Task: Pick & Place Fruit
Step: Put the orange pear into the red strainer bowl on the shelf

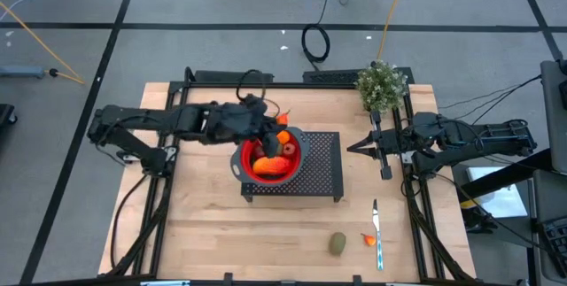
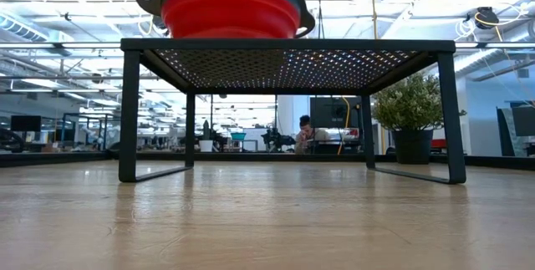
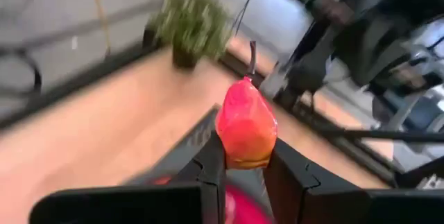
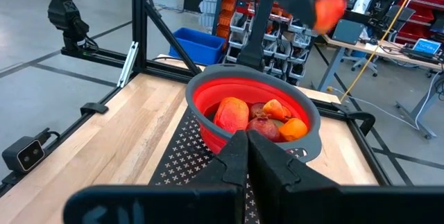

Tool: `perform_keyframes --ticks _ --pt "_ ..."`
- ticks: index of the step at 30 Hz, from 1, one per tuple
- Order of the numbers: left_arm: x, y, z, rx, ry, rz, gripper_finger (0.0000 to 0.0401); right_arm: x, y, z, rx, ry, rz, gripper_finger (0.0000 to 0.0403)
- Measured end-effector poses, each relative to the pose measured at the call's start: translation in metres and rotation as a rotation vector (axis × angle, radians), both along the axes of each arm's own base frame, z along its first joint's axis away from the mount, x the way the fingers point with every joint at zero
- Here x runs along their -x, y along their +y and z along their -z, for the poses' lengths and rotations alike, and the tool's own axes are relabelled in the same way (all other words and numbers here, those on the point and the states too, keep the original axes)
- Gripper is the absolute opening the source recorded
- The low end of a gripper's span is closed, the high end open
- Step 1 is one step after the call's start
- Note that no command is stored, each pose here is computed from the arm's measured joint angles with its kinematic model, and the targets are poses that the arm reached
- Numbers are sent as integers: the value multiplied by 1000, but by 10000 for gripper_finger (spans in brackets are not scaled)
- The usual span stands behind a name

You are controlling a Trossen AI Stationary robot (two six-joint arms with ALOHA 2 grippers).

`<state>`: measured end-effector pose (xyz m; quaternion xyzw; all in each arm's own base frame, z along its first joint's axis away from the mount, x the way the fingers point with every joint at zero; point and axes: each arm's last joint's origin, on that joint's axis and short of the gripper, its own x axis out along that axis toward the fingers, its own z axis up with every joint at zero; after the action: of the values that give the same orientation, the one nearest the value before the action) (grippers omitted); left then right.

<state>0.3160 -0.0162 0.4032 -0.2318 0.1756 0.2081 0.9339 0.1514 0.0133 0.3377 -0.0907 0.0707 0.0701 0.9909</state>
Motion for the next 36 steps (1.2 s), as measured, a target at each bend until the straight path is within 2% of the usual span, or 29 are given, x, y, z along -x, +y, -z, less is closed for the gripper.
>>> perform_keyframes --ticks 10,16,20,27,36 --pt "13 12 23 298 229 3 66 0 0 0 0 0 0 4" --pt "22 7 31 431 342 0 67 0 0 0 0 0 0 4" --pt "25 2 33 481 384 -8 67 0 0 0 0 0 1 4" --pt "30 -4 38 480 455 -20 67 0 0 0 0 0 0 4" --pt "15 -5 54 322 544 75 67 0 0 0 0 1 1 4"
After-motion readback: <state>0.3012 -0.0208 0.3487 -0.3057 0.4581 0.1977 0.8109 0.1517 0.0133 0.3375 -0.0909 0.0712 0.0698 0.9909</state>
